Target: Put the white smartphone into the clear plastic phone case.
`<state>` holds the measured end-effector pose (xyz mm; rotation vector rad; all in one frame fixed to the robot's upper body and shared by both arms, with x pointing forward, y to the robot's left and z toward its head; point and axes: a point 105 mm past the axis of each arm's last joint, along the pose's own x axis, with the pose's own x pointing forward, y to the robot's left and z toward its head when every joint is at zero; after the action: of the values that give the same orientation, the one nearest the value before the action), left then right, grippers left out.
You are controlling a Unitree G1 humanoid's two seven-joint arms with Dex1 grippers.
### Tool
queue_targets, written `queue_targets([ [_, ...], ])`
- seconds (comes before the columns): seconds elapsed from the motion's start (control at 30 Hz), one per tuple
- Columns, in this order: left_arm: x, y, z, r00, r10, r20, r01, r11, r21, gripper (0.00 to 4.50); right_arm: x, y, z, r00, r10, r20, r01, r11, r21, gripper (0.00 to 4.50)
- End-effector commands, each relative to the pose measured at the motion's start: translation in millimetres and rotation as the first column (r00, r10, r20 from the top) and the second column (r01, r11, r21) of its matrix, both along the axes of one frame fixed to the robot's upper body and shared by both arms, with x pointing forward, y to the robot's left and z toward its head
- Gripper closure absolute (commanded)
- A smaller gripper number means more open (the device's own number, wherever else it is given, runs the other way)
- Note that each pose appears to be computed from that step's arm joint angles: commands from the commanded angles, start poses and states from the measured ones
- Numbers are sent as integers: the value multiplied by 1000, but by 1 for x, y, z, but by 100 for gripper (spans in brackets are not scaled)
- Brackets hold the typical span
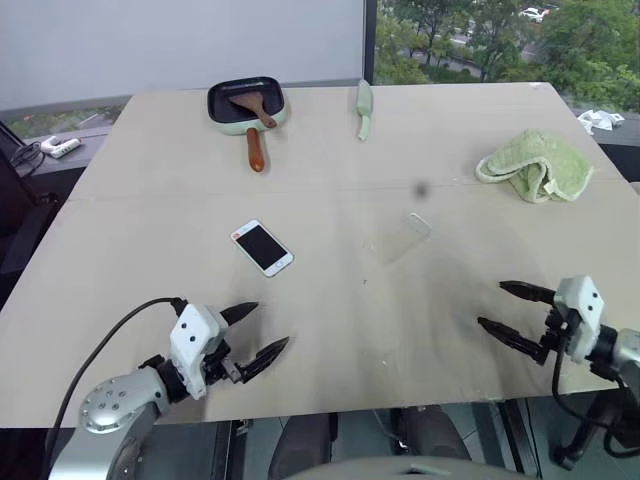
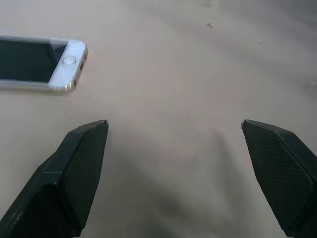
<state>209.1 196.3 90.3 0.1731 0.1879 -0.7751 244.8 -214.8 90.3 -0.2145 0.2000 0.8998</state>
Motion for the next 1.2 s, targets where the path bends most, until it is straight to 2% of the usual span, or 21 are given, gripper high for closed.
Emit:
queue_targets([
  [0.03, 1, -2, 21, 997, -66, 48, 67, 998, -22, 6, 17, 15, 4, 998, 57, 18, -56, 998, -24, 0],
  [0.1, 1, -5, 25, 992, -115, 49, 116, 993, -20, 6, 34, 28, 2, 996, 80, 36, -78, 995, -64, 0],
  [0.23, 5, 0, 40, 984, -166, 63, 168, 986, -20, 6, 67, 57, 14, 988, 128, 81, -124, 991, -52, 0],
  [0.43, -1, 4, 53, 974, -216, 63, 216, 976, 10, 6, 105, 84, 21, 960, 260, 101, -244, 959, -146, 0],
  [0.53, -2, 3, 54, 975, -209, 68, 209, 978, 13, 6, 117, 89, 18, 952, 301, 54, -284, 937, -203, 0],
  [0.6, -3, 2, 53, 976, -205, 71, 205, 979, 18, 6, 121, 84, 6, 947, 321, -19, -311, 903, -297, 0],
  [0.7, -5, -2, 53, 977, -199, 78, 199, 980, 18, 6, 130, 72, -9, 950, 287, -127, -313, 851, -421, 0],
  [0.77, -5, -4, 53, 977, -197, 85, 196, 980, 16, 6, 135, 68, -10, 952, 253, -171, -304, 842, -446, 0],
  [0.87, -7, -6, 56, 976, -194, 94, 194, 981, 12, 0, 134, 71, -7, 938, 263, -225, -336, 844, -418, 71],
  [0.9, -7, -6, 56, 977, -193, 94, 193, 981, 12, 0, 132, 73, -6, 932, 274, -238, -352, 843, -407, 110],
  [1.03, -8, -7, 57, 977, -192, 96, 192, 981, 10, 0, 124, 73, -9, 910, 301, -287, -398, 828, -396, 284],
  [1.13, -6, -7, 58, 976, -194, 100, 194, 981, 4, 0, 120, 74, -9, 907, 304, -292, -403, 830, -386, 438],
  [1.2, -4, -8, 59, 975, -197, 103, 198, 980, 1, 0, 117, 74, -8, 905, 306, -295, -405, 832, -380, 438],
])
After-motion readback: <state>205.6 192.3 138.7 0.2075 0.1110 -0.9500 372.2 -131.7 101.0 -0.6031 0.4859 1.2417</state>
